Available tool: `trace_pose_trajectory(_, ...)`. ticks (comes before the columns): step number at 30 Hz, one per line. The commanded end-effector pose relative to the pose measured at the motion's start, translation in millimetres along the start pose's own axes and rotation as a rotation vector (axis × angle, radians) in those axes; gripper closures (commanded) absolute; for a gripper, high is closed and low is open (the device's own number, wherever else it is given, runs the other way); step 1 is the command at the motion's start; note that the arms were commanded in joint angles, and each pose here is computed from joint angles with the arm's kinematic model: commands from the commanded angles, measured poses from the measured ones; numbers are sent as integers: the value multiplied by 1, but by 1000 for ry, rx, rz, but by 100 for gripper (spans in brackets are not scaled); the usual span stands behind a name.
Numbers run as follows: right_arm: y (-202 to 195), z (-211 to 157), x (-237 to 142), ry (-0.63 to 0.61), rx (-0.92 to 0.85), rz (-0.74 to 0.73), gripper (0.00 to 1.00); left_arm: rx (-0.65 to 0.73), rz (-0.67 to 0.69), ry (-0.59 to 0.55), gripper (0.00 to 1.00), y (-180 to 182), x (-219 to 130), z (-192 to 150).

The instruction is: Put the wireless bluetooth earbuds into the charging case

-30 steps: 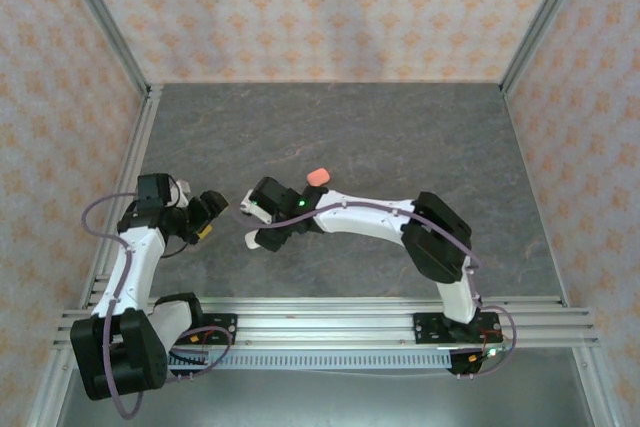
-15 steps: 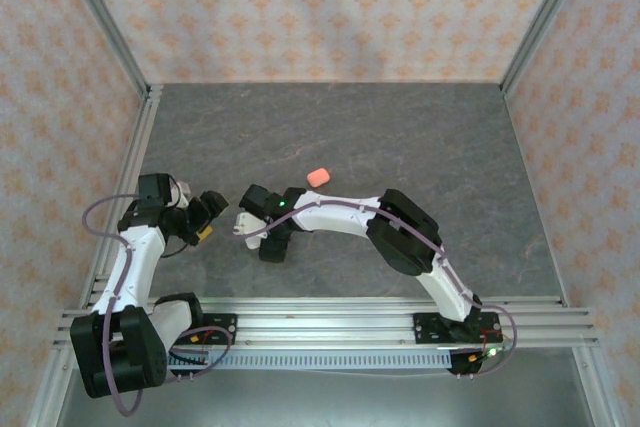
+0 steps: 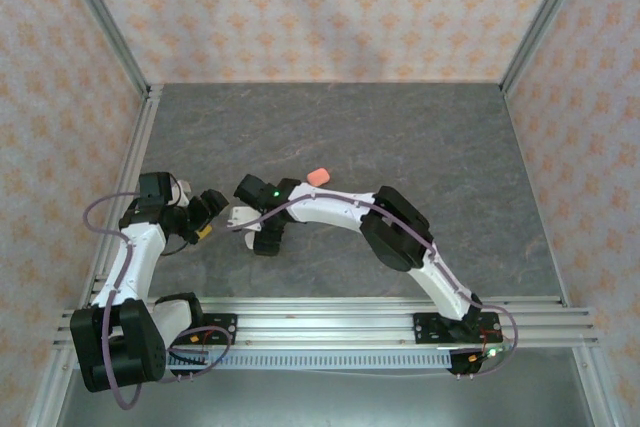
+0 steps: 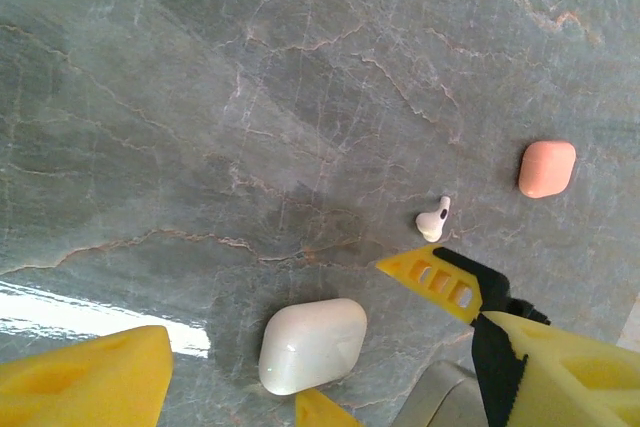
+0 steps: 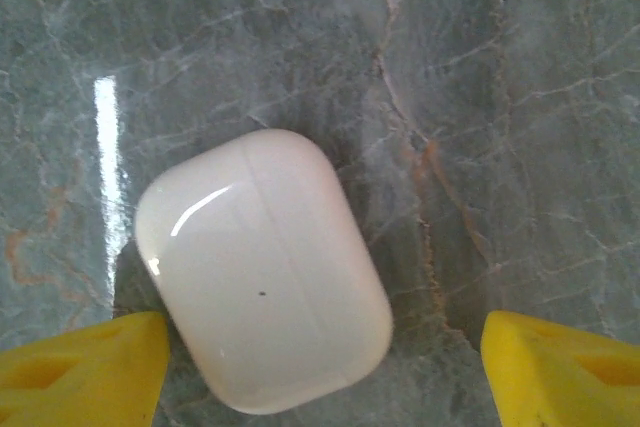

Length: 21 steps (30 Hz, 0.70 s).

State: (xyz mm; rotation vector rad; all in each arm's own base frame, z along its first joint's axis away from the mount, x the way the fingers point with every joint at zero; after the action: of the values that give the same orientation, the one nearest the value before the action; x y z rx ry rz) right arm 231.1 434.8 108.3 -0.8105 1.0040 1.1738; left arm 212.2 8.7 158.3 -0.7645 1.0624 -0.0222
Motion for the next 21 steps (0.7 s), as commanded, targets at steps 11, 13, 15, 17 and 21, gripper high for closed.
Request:
trace_pose_trajectory(11, 0, -4, 19, 105, -27, 111, 21, 11, 3, -12, 21, 3, 3, 5)
trace_pose_trajectory(13, 1, -2, 19, 91, -22, 123, 21, 9, 4, -9, 21, 3, 4, 5)
trace_pose_trajectory(15, 2, -1, 21, 82, -13, 131, 24, 8, 5, -8, 21, 3, 4, 5)
trace_pose_trajectory(17, 2, 0, 21, 80, -4, 138, 31, 7, 6, -7, 21, 4, 4, 5)
trace_pose_trajectory(21, 6, -1, 18, 76, 12, 161, 41, 8, 6, -6, 21, 4, 5, 5)
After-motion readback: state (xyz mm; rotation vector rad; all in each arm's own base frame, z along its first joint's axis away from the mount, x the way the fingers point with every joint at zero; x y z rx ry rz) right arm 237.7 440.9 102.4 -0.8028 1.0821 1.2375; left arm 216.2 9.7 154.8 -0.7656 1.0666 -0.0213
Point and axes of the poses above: each hand's point on the last joint's axis, 136 mm out from that joint toward the fingers, its own x axis out along the fingers, its own y axis along the line the jaws close on, z = x × y, the point moved 8 cm from there along -x, back along the fingers, and after that the axes turned 13 degrees about x, right-handed, at the moved point
